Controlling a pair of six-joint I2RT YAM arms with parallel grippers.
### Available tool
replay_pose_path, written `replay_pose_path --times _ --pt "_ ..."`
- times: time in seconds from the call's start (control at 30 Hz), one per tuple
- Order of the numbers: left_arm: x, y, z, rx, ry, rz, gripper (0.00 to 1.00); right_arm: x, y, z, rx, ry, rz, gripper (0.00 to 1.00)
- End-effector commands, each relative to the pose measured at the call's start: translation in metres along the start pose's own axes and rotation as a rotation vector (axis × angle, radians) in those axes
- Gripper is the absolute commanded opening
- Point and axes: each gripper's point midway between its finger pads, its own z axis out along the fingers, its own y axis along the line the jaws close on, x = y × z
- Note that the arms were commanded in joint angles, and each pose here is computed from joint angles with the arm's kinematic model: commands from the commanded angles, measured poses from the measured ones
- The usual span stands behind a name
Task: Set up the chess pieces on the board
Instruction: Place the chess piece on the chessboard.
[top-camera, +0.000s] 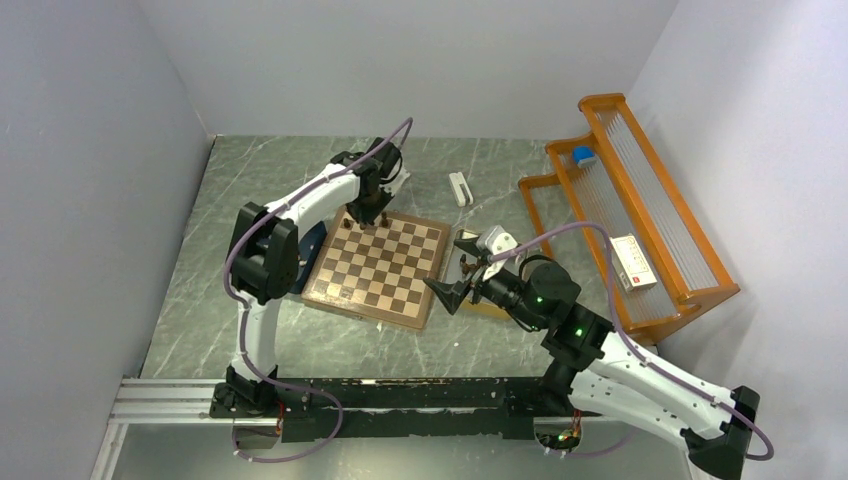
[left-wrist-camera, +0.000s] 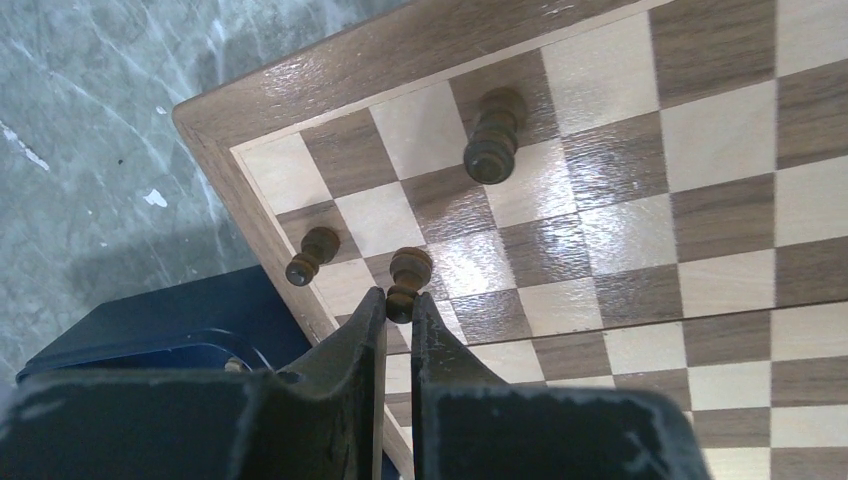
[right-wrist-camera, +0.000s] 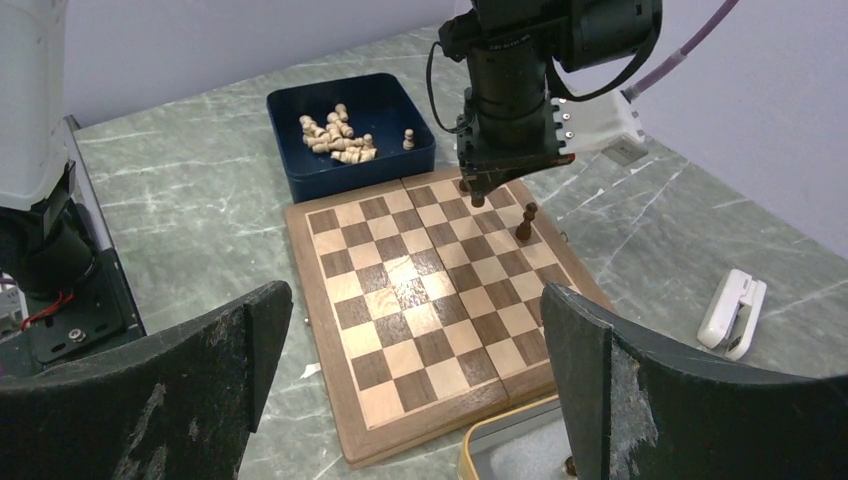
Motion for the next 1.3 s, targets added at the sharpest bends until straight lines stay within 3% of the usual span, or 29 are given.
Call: replay_pose_path --times 0.0,0.93,1.27 --pt "0.002 0.011 0.002 -0.059 0.032 0.029 0.06 -0.016 -0.007 -0.007 0.035 -0.027 0.005 1.00" --pt "-0.004 0.012 0.026 -0.088 0.033 0.047 0.10 -0.016 -0.011 -0.012 0.052 -0.027 -0.019 1.00" --pt "-0.008 0.007 0.020 -0.050 0.014 0.037 0.32 -0.012 -0.009 -0.009 0.043 -0.015 -0.021 1.00"
